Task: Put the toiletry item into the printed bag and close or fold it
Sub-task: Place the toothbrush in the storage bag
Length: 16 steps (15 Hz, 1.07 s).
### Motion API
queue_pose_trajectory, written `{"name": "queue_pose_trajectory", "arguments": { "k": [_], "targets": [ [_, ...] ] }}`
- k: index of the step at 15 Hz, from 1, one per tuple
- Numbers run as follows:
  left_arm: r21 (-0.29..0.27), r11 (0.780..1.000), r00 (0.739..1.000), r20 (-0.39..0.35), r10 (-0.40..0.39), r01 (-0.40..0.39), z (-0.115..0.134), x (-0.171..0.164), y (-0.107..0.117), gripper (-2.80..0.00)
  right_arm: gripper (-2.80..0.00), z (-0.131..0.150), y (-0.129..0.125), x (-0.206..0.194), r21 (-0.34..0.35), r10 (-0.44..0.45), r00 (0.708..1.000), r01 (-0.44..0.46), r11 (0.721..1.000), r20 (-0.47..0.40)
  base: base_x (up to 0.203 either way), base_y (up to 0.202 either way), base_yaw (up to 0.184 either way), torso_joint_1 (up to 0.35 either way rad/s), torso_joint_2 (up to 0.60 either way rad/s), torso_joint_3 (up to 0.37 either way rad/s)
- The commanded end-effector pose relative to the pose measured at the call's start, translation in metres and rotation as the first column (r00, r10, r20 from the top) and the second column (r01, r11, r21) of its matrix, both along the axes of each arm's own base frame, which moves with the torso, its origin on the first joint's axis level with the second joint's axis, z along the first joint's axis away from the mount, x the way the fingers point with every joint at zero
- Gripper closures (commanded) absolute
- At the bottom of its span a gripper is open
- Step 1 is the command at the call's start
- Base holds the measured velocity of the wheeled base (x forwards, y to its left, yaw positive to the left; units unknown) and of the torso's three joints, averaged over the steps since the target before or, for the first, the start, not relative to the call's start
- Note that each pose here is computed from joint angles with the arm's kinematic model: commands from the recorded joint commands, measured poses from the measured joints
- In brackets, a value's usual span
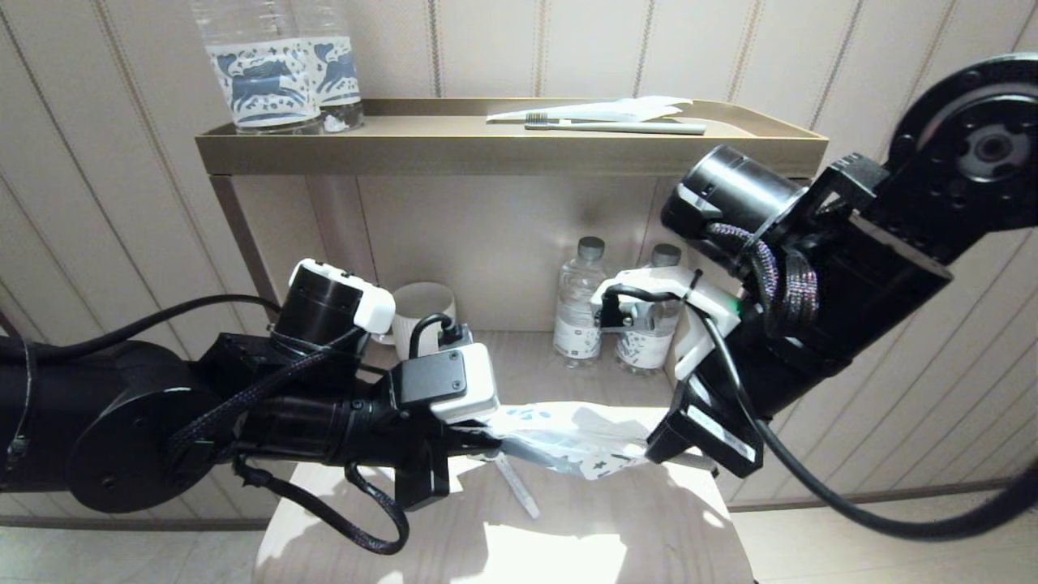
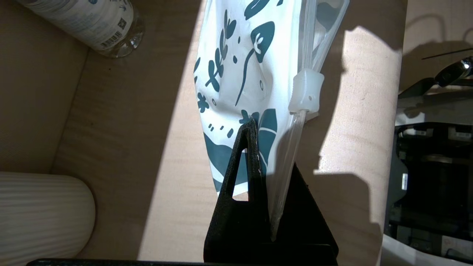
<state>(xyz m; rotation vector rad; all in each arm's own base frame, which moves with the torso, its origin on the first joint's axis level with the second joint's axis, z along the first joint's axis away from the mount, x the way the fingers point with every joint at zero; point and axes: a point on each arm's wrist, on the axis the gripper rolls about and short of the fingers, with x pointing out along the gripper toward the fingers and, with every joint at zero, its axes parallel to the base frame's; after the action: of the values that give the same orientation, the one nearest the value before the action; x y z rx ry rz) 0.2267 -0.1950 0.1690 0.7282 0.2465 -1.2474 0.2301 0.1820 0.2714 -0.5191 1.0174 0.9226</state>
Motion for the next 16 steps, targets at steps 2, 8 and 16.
{"name": "queue_pose_trajectory", "arguments": {
  "k": [2,8,16],
  "targets": [
    [-0.006,1.000,1.000,0.006,-0.015,0.015,0.003,-0.003,0.000,0.00,0.00,-0.001,0.003,0.005,-0.001,0.000,1.000,0.000,1.000,-0.005,0.000,0.000,0.000,0.000,0.00,0.000],
    [-0.009,0.999,0.999,-0.001,-0.034,0.034,0.003,-0.007,-0.001,0.00,-2.80,-0.001,0.001,0.009,0.002,-0.018,1.000,0.018,1.000,0.001,0.000,0.000,0.000,0.000,0.00,0.000],
    [0.008,0.999,0.998,-0.029,-0.054,0.054,-0.006,-0.011,-0.004,0.00,-2.80,0.021,-0.017,0.002,0.050,-0.047,0.997,0.044,0.998,0.063,0.000,0.000,0.000,0.000,0.00,0.000]
  ]
}}
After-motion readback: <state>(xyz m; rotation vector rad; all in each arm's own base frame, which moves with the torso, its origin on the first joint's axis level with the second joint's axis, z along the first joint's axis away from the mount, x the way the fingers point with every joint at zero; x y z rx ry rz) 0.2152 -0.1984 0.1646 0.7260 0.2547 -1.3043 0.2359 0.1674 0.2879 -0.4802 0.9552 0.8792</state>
